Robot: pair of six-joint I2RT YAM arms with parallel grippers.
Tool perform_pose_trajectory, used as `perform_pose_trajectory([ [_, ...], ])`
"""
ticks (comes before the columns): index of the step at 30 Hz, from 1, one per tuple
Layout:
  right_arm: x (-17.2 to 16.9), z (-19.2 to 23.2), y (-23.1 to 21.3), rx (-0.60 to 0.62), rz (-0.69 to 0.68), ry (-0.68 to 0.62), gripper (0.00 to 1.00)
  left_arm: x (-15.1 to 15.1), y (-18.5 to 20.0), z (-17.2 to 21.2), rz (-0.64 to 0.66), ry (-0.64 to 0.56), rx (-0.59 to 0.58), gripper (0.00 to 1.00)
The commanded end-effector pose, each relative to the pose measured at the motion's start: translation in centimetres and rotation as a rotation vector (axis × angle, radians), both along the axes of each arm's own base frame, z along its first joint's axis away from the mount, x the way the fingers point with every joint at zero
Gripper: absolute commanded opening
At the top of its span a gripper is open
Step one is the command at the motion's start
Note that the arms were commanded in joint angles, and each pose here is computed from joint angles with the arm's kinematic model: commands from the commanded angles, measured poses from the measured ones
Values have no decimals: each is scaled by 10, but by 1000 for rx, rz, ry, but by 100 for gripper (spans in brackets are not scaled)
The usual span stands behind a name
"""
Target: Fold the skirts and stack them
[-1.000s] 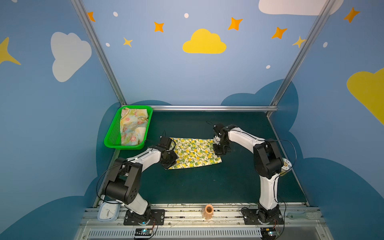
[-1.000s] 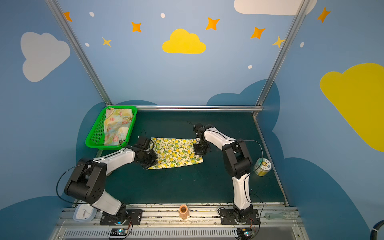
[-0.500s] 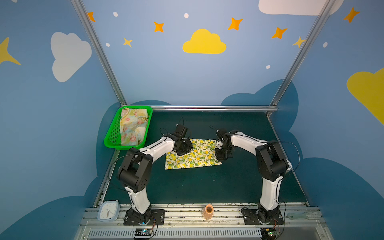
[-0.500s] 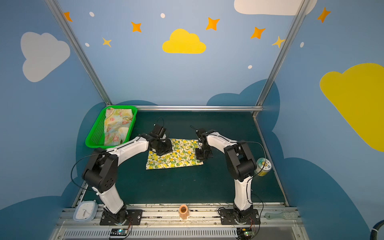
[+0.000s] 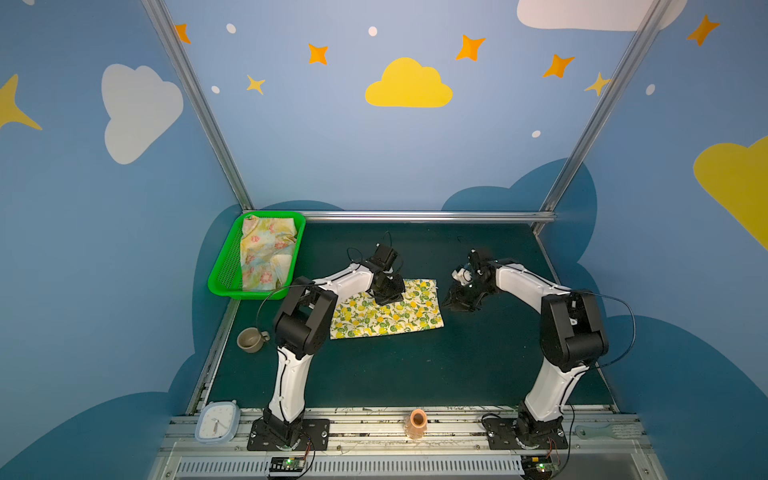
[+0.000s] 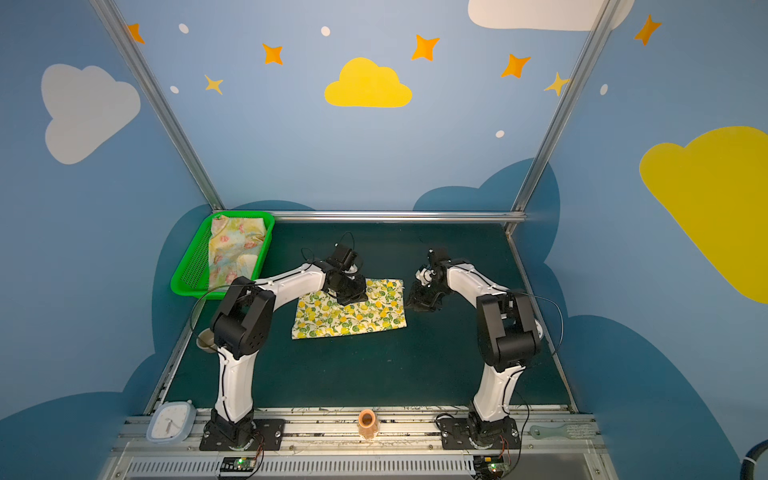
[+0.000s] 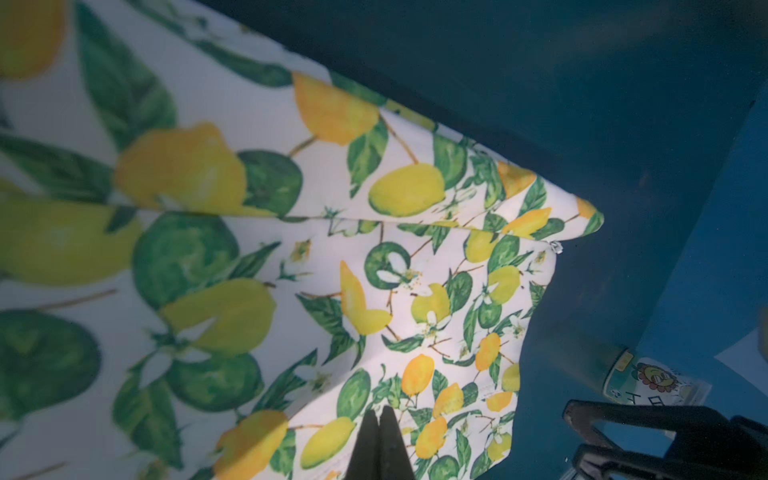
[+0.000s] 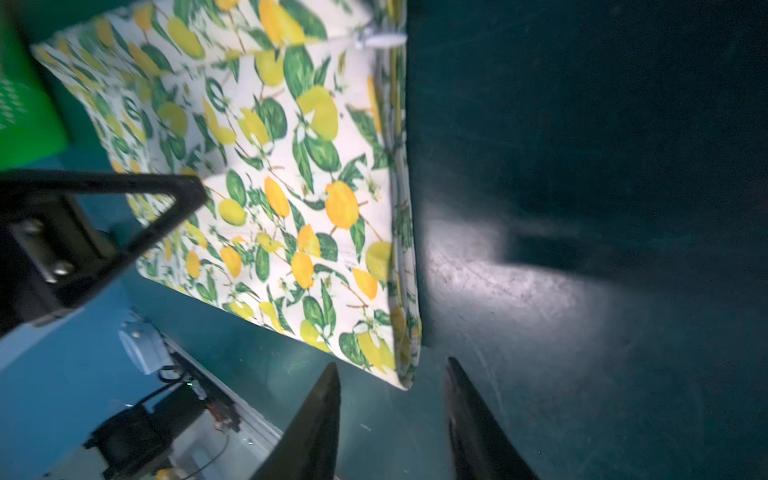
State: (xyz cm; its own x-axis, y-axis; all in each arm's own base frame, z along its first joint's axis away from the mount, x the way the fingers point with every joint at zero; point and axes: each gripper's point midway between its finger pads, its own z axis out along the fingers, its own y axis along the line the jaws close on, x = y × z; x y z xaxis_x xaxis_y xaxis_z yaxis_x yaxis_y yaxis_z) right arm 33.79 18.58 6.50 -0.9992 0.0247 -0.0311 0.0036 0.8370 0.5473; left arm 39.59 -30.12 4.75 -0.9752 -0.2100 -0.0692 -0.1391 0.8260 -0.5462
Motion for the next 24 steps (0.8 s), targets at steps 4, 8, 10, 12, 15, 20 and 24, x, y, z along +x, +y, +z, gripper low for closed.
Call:
perform_pose_trajectory([
  [4,14,-6,9,176,-30,21,44,-6,-14,-11,-54,45,-7,5],
  [8,15,-14,14,198,-24,43,44,-7,-17,-18,-55,55,-2,5],
  [10,16,-18,15,206,-26,53,43,-9,-17,-23,-57,65,4,5],
  [12,17,-23,16,209,-32,63,43,-11,-17,-27,-59,75,8,5],
  [15,16,-31,19,219,-30,80,42,-14,-15,-34,-59,92,17,4],
  [20,14,-44,25,219,-30,104,42,-17,-13,-41,-65,109,31,4],
  [24,14,-52,28,204,-32,112,41,-18,-13,-44,-67,119,35,4],
])
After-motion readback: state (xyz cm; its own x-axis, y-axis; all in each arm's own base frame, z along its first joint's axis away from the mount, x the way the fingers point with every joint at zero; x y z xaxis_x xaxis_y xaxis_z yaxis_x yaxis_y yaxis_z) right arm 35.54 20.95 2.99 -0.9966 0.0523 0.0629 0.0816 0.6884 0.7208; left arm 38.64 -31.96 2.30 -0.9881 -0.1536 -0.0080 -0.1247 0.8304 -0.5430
